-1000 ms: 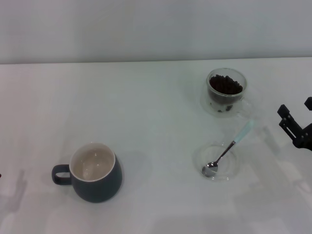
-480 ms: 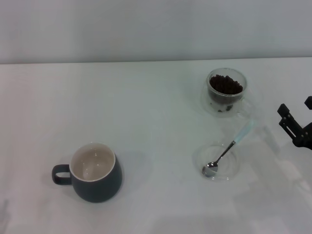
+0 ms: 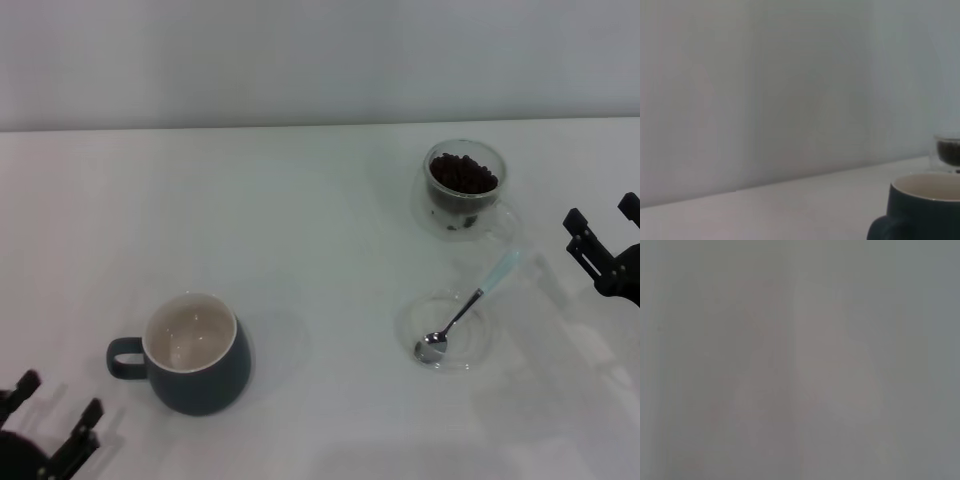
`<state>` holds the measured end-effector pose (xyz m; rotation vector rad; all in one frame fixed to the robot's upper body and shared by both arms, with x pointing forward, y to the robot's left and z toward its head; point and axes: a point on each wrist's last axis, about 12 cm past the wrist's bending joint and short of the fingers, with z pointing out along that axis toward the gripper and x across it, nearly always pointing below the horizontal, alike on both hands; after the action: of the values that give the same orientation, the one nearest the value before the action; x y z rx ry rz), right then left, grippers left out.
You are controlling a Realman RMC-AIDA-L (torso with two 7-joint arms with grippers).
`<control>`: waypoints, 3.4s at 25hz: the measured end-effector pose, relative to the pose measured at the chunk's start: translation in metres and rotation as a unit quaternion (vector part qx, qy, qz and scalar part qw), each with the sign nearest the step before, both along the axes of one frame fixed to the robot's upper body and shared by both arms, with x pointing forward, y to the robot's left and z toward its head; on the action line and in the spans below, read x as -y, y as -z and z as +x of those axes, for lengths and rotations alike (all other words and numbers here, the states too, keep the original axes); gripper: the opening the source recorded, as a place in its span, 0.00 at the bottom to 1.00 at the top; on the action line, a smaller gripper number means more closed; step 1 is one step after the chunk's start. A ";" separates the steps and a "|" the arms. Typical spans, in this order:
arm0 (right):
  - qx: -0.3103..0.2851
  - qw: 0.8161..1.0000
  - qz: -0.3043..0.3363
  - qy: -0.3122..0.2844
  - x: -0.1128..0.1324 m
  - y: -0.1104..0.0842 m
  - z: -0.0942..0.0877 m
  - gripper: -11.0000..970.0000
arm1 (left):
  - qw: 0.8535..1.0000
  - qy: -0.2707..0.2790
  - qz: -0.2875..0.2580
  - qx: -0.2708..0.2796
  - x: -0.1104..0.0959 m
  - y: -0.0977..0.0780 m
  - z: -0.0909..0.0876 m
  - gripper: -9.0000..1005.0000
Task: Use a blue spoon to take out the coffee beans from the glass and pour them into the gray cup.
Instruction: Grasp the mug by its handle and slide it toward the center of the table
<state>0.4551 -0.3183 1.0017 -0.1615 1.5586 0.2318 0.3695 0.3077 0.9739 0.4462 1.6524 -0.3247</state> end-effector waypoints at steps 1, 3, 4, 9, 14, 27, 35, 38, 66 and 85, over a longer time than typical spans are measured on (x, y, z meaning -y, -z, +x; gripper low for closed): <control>0.000 1.000 0.000 0.000 0.000 0.000 0.000 0.78 | 1.000 0.003 0.002 -0.003 0.002 0.001 0.003 0.77; 0.000 1.000 0.000 -0.001 0.000 0.000 0.000 0.78 | 1.000 0.007 0.004 -0.008 0.005 0.002 0.010 0.77; 0.001 1.000 0.000 -0.001 0.000 0.000 0.001 0.78 | 1.000 0.007 0.006 -0.014 0.008 0.004 0.014 0.77; 0.001 1.000 0.000 -0.001 0.000 0.000 0.001 0.78 | 1.000 0.006 0.004 -0.017 0.012 0.004 0.021 0.77; 0.001 1.000 0.000 -0.001 0.000 0.000 0.001 0.78 | 1.000 0.012 0.003 -0.024 0.020 0.005 0.035 0.76; -0.001 1.000 0.001 0.000 0.000 0.000 0.000 0.78 | 1.000 -0.001 -0.009 -0.025 0.027 0.003 0.048 0.76; -0.001 1.000 0.002 0.000 0.000 0.000 -0.001 0.78 | 1.000 0.003 -0.010 -0.021 0.031 0.002 0.053 0.73; 0.001 1.000 0.002 0.000 0.000 0.000 -0.001 0.78 | 1.000 0.009 -0.013 -0.020 0.034 0.001 0.055 0.63; 0.011 1.000 0.007 -0.015 -0.003 -0.002 -0.004 0.78 | 0.999 0.048 -0.012 0.005 0.067 -0.009 0.086 0.17; 0.017 0.999 0.009 -0.030 -0.007 -0.004 -0.003 0.78 | 0.992 0.116 0.041 -0.005 0.102 -0.006 0.096 0.15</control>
<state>0.4525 -0.3111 1.0059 -0.1975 1.5192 0.2887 0.4651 0.2053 0.9799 0.7026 1.6316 -0.4320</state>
